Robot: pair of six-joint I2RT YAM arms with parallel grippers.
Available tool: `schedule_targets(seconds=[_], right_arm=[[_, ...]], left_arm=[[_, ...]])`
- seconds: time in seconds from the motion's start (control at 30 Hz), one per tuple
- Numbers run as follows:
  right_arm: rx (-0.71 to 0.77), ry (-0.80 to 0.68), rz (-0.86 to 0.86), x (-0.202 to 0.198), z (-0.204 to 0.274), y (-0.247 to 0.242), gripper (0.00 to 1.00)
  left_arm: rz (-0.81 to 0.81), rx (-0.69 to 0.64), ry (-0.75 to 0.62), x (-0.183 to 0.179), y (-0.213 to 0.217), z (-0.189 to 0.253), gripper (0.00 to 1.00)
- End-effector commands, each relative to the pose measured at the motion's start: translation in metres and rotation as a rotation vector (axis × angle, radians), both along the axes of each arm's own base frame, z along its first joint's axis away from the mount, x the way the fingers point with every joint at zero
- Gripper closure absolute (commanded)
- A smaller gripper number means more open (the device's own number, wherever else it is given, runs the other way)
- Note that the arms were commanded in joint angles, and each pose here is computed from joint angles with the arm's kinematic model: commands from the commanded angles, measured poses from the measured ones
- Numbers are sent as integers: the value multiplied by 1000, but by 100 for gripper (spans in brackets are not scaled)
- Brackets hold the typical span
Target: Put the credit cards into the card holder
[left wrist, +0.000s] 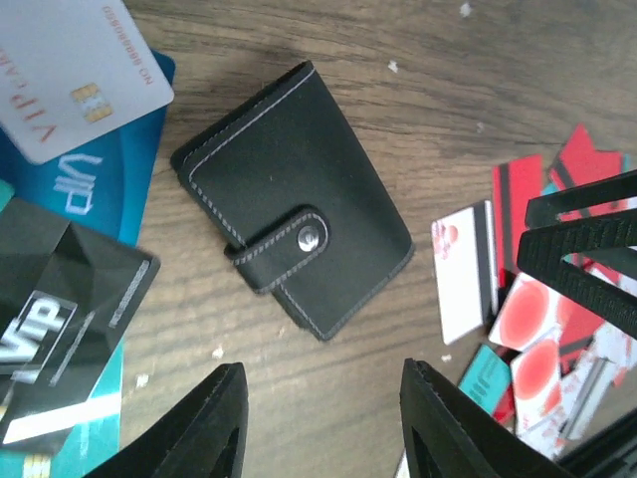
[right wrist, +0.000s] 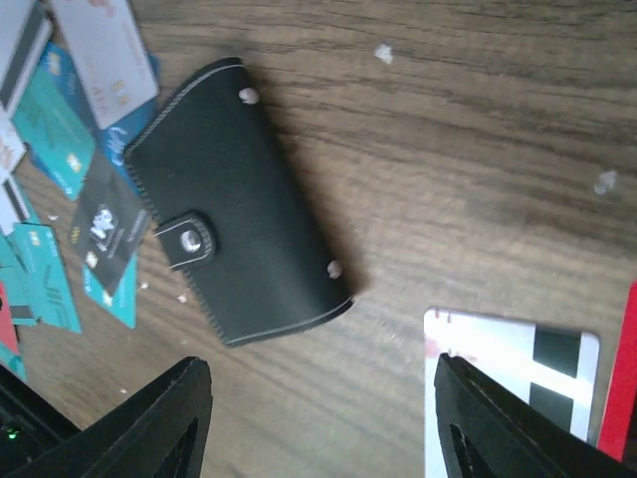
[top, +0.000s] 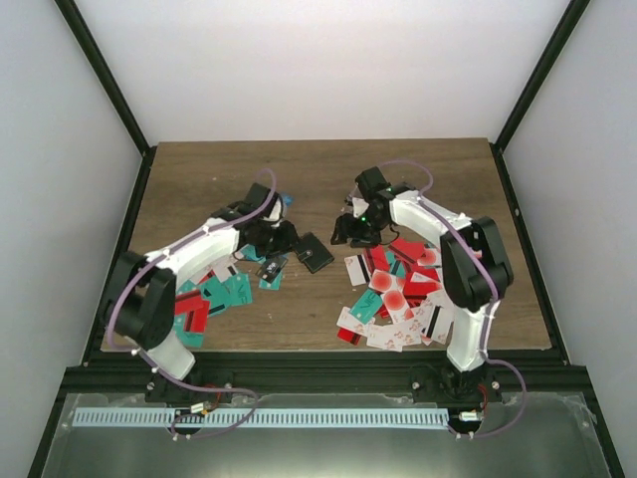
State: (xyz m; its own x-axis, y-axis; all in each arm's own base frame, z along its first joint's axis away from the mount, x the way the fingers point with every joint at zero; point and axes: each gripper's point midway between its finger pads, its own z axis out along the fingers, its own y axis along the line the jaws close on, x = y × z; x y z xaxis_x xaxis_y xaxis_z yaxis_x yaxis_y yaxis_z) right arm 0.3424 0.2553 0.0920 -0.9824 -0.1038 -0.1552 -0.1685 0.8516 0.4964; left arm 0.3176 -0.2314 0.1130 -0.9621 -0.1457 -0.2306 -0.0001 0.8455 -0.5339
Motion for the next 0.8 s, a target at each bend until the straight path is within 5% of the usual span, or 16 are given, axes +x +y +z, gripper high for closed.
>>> schedule_targets(seconds=[0.0,0.27,0.5,0.77], right_arm=[[95,-37,106,18,-8,18,38],[137,12,134,28,-40,32,55],[243,107,142,-11,-41,37,75],[390,191,176,-75,-5,44,76]], left_arm=[[29,13,21,21,-13,-19,56],[36,61,104,31,-20,-67,63],[-83,45,102,38,-36,-81,65],[-217,98,41,32,-42,-73,63]])
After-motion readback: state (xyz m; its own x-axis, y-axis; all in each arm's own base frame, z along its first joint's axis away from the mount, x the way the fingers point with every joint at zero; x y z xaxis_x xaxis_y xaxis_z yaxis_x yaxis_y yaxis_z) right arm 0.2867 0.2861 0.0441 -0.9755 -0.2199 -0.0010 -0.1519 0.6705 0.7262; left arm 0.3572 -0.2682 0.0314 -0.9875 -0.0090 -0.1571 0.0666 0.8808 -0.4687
